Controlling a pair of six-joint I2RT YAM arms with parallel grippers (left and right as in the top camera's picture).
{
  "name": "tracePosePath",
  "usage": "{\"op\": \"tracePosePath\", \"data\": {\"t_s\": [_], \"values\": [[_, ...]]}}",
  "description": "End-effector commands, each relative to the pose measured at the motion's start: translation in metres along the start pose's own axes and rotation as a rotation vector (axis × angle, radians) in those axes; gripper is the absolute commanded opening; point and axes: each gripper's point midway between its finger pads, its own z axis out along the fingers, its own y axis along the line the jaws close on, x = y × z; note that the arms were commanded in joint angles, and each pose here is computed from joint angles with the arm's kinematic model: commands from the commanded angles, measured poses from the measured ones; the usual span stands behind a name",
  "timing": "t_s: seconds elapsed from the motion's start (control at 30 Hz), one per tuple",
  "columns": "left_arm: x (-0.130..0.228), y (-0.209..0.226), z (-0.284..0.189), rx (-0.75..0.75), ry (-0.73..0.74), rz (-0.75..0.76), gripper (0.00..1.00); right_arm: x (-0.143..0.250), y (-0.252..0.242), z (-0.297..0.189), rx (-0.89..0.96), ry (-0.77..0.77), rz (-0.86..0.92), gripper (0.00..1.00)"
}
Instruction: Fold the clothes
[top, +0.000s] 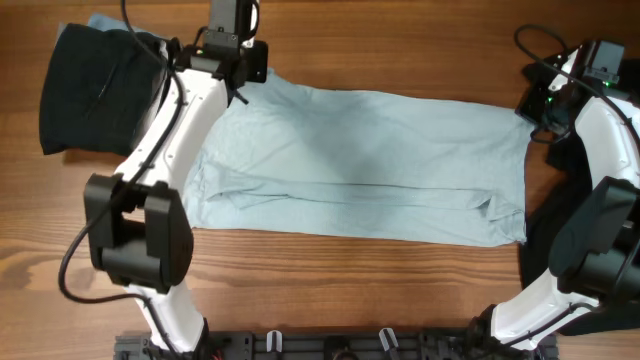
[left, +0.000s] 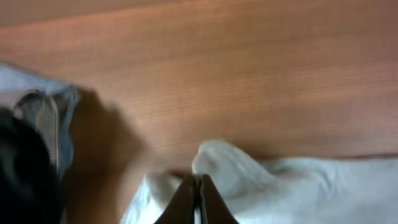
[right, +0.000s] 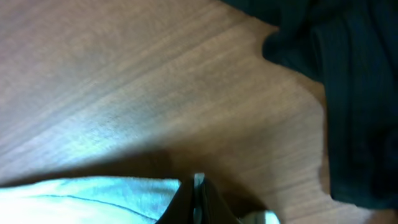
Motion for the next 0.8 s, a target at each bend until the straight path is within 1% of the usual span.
{"op": "tracePosePath", "data": {"t_s": [0.0, 0.13, 0.27, 0.37, 0.43, 0.5, 0.6, 0.67, 0.77], "values": [[0.019, 0.003, -0.010, 0.009, 0.085, -0.002, 0.04, -0.004, -0.002, -0.019, 0.033, -0.014, -0.024, 0.04], [0.052, 0.005, -0.015, 0.001, 0.220, 0.017, 0.04, 0.009, -0.005, -0.022, 0.041, 0.038, -0.016, 0.04], [0.077, 0.011, -0.021, -0.012, 0.327, 0.007, 0.04, 0.027, -0.011, -0.024, 0.072, 0.106, 0.035, 0.04], [0.095, 0.020, -0.028, -0.029, 0.407, 0.002, 0.04, 0.037, -0.018, -0.026, 0.110, 0.147, 0.044, 0.04], [0.105, 0.029, -0.032, -0.053, 0.451, -0.004, 0.04, 0.041, -0.028, -0.028, 0.170, 0.156, 0.079, 0.04], [0.114, 0.043, -0.036, -0.104, 0.488, -0.048, 0.04, 0.044, -0.037, -0.030, 0.222, 0.161, 0.083, 0.04], [0.129, 0.060, -0.043, -0.128, 0.558, -0.146, 0.04, 0.047, -0.040, -0.031, 0.239, 0.174, 0.078, 0.04], [0.138, 0.060, -0.046, -0.060, 0.600, -0.212, 0.04, 0.051, -0.041, -0.032, 0.243, 0.190, 0.078, 0.04], [0.142, 0.066, -0.048, -0.037, 0.623, -0.251, 0.04, 0.057, -0.042, -0.034, 0.250, 0.216, 0.078, 0.04]]}}
